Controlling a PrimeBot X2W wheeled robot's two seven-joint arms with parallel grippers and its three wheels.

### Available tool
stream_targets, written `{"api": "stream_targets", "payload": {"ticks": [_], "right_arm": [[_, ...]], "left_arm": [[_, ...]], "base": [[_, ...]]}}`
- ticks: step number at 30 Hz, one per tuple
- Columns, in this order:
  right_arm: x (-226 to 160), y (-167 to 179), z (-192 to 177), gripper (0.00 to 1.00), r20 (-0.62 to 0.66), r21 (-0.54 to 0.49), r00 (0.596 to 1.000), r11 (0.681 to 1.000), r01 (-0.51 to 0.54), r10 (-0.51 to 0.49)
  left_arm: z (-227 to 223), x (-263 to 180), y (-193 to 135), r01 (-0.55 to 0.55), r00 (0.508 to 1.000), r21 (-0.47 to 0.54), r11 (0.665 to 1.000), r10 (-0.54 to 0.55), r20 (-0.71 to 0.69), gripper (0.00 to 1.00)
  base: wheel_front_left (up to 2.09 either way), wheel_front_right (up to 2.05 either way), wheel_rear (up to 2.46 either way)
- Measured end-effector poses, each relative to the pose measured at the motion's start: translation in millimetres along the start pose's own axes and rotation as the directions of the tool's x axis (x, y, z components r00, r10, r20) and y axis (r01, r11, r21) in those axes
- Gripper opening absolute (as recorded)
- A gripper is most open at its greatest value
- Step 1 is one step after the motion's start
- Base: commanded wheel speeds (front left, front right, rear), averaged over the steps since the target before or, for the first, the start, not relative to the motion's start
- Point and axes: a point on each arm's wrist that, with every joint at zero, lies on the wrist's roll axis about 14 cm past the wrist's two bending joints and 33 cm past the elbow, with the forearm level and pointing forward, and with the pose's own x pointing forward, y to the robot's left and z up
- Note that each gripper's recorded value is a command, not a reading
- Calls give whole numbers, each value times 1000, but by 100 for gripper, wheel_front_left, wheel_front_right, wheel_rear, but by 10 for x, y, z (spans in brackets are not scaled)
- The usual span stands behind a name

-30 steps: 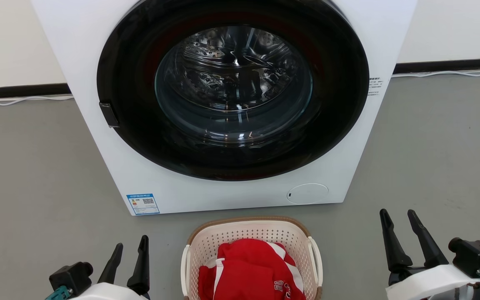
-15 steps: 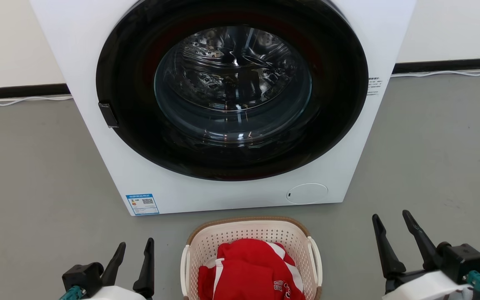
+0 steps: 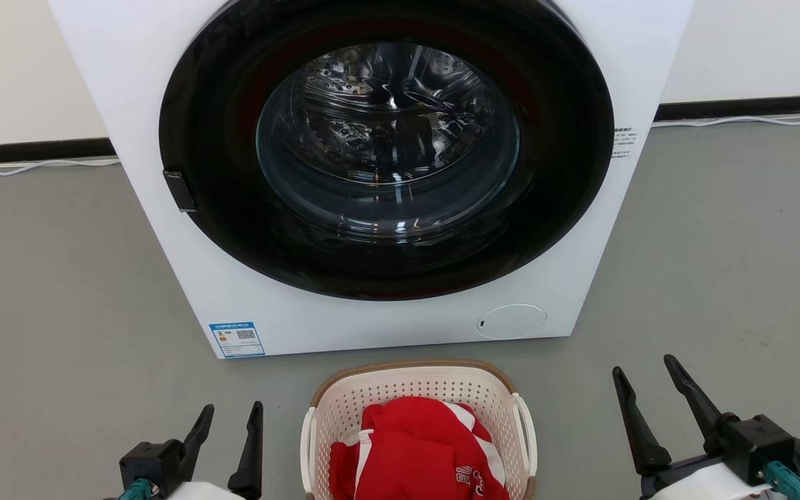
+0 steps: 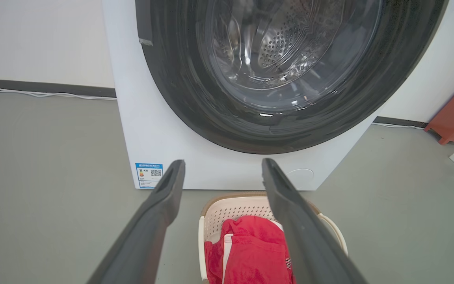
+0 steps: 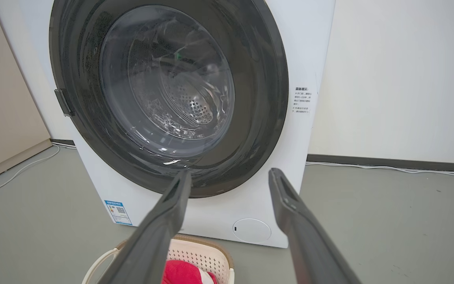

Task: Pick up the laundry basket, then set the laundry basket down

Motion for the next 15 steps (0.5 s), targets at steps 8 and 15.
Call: {"api": "stream_targets", "payload": {"ticks": [8, 15], "right_arm": [[0, -4, -9, 100, -3, 0, 1000, 1000, 1, -1], [-1, -8, -14, 100, -5, -1, 1000, 1000, 1, -1]], "left_arm": [[-16, 1, 6, -1, 1000, 0, 1000, 1, -5, 100], [-27, -2, 10, -2, 1000, 1, 1000, 2, -9, 100]], "base": [[0, 0, 0], [0, 0, 0]]}}
